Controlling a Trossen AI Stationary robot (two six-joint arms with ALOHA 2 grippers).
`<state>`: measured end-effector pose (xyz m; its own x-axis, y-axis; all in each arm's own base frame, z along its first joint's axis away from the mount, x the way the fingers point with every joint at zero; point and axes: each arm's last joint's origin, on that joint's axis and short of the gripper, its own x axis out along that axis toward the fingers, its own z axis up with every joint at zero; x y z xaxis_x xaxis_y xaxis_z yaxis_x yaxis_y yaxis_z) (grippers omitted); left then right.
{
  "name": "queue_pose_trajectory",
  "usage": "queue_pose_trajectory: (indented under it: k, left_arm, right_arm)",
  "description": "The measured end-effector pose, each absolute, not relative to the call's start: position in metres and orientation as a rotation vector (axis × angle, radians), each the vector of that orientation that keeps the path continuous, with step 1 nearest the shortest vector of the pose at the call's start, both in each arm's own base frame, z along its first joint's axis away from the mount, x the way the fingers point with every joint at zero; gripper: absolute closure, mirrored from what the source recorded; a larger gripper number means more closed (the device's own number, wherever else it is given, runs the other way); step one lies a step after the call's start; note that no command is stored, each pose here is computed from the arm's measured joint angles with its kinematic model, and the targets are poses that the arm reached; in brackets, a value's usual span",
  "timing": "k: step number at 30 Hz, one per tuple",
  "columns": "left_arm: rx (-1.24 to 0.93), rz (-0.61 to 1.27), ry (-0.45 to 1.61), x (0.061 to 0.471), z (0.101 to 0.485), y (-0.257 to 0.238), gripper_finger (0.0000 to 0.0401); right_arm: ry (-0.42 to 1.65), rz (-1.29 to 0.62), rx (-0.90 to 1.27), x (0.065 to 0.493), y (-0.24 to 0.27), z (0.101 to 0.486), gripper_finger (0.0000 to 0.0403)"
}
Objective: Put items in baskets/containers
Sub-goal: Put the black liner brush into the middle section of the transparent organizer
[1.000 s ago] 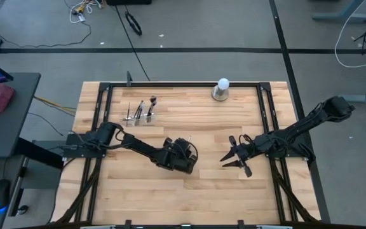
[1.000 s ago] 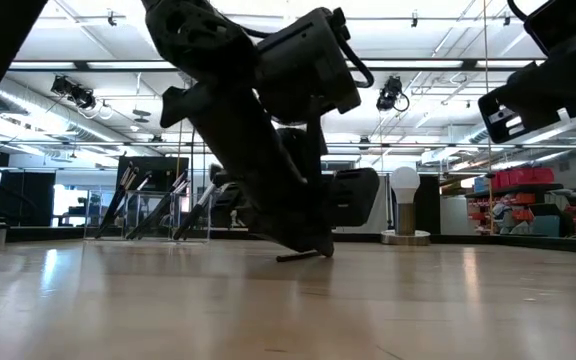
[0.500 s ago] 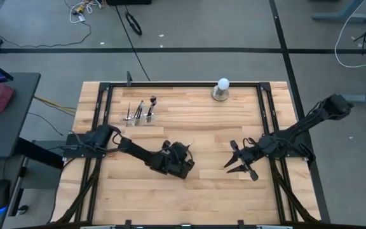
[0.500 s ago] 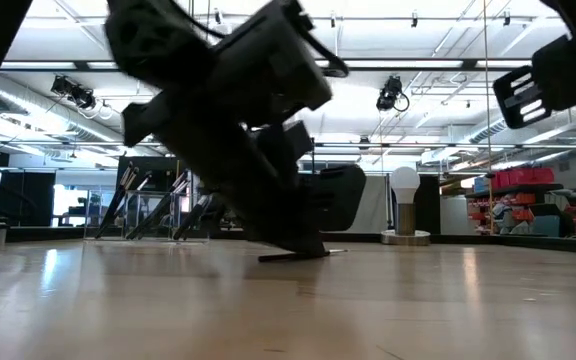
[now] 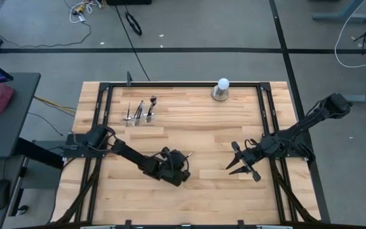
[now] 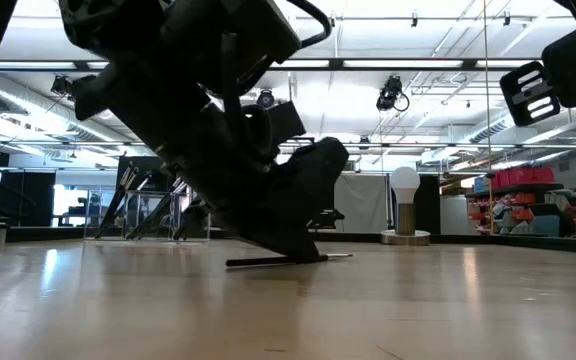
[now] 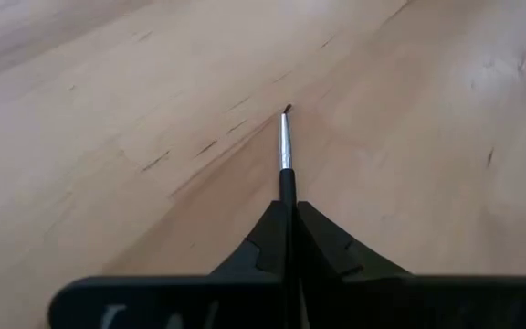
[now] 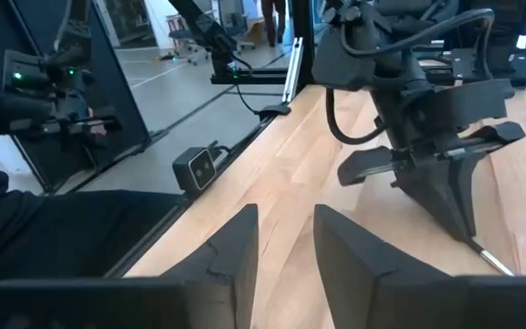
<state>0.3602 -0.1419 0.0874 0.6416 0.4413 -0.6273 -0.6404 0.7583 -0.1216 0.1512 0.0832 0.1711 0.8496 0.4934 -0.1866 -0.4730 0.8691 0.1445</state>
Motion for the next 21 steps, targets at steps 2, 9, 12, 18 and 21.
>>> queue_pose_trajectory:
  k: [2,9,12,18,21]
  left_arm:
    - [-0.35,0.633,0.601,0.361,0.09,-0.14,0.039]
    - [-0.333,0.65,0.53,0.366,0.093,-0.139,0.0388]
    - [-0.313,0.66,0.465,0.37,0.098,-0.139,0.039]
    - [-0.277,0.638,0.345,0.379,0.11,-0.142,0.0388]
    - [-0.253,0.605,0.269,0.385,0.12,-0.144,0.039]
  right_arm:
    - [0.223,0.509,0.094,0.151,0.083,0.171,0.0294]
    - [0.272,0.469,0.078,0.151,0.082,0.166,0.0294]
    - [0.278,0.448,0.073,0.151,0.081,0.165,0.0294]
    - [0.319,0.354,0.08,0.153,0.079,0.159,0.0294]
    - [0.385,0.233,0.073,0.155,0.076,0.149,0.029]
